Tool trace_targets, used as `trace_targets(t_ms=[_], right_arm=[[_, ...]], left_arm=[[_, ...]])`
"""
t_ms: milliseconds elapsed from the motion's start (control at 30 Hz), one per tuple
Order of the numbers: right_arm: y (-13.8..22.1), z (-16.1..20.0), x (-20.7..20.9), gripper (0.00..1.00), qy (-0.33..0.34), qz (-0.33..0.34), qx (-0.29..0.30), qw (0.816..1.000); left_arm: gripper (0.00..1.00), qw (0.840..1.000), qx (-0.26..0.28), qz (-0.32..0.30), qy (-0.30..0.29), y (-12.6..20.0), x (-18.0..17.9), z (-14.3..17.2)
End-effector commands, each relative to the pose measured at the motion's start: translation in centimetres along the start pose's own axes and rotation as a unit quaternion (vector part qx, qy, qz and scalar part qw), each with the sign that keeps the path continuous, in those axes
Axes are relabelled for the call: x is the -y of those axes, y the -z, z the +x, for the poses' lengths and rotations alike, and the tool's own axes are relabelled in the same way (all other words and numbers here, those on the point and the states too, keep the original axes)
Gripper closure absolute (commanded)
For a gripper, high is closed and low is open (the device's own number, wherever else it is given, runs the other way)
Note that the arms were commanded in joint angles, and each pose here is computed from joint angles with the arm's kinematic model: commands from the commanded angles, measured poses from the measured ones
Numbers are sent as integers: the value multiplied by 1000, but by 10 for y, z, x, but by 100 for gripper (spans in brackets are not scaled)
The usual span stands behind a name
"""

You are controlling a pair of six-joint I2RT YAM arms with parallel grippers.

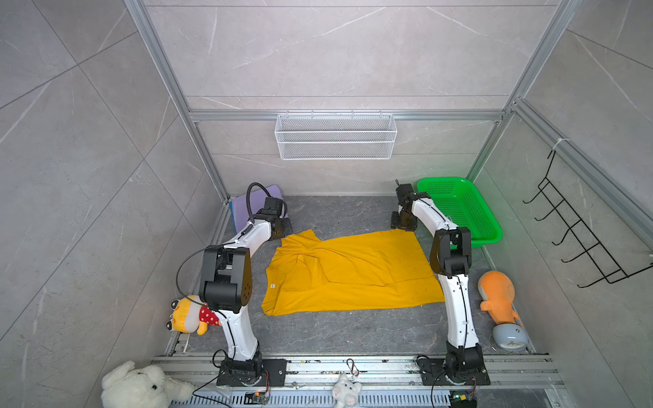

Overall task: Fold and stack t-shirts
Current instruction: Fold the T-shirt at the center of the table.

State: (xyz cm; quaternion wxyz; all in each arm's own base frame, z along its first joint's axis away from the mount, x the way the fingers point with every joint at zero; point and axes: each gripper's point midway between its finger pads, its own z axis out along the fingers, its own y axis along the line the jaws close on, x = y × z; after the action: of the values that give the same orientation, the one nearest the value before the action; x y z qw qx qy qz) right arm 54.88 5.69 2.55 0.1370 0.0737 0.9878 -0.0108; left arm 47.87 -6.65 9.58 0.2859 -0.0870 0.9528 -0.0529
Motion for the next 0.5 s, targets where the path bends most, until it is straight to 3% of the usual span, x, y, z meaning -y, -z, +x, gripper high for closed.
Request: trace_targets(t_ms=[0,467], right_arm=[[1,3,21,44,-16,23,-25,999],[-25,-1,37,61,-33,46,-52,997]], left_arm=[[100,999,31,27,4,20,13,-16],[100,999,33,34,-2,22,18,-10]])
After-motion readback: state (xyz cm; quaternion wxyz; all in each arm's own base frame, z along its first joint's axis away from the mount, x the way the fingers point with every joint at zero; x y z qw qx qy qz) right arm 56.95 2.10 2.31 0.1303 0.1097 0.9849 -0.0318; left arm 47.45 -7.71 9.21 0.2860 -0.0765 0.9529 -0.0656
